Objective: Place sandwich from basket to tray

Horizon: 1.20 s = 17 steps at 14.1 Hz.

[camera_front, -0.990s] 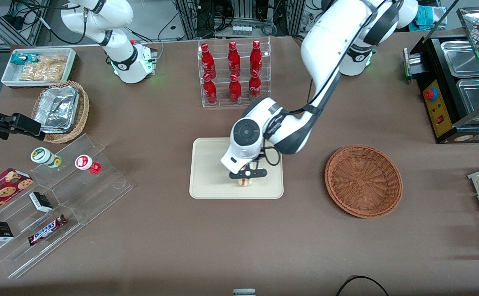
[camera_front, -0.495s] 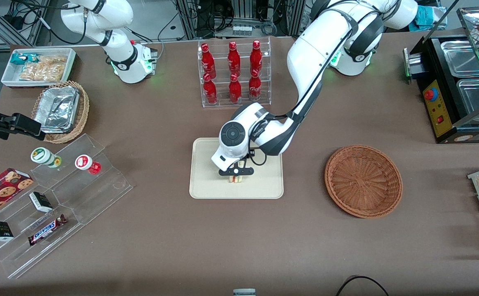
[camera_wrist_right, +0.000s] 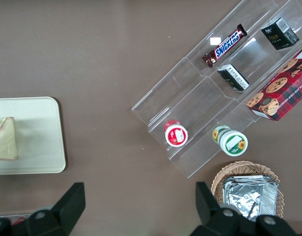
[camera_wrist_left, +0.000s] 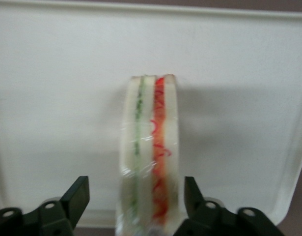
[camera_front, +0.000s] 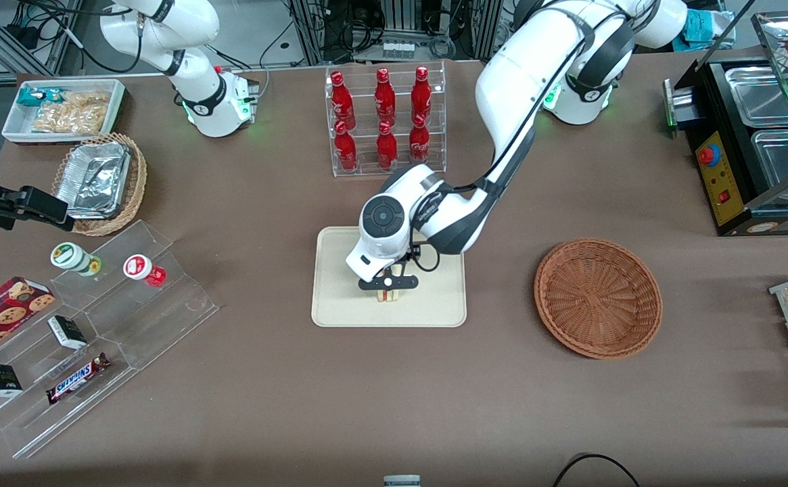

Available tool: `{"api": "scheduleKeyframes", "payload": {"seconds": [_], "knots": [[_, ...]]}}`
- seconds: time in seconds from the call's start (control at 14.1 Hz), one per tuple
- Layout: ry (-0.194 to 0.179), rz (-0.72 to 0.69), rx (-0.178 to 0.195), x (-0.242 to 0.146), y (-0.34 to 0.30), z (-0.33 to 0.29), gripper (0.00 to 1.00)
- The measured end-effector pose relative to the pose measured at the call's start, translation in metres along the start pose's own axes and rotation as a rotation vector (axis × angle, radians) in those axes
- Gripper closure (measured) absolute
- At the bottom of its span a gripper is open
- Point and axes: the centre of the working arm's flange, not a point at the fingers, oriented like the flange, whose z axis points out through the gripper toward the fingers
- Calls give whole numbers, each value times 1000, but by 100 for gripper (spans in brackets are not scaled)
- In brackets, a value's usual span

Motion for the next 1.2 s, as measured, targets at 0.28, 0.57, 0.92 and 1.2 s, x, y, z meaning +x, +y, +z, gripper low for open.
{"api": "scheduleKeyframes", "payload": {"seconds": [0.28, 0.57, 0.92, 1.2], "knots": [[23, -41, 38, 28, -97, -127, 0], [12, -47, 36, 50, -232, -182, 0], [-1, -35, 24, 32, -389, -218, 0], [2, -43, 14, 11, -456, -251, 0]]}}
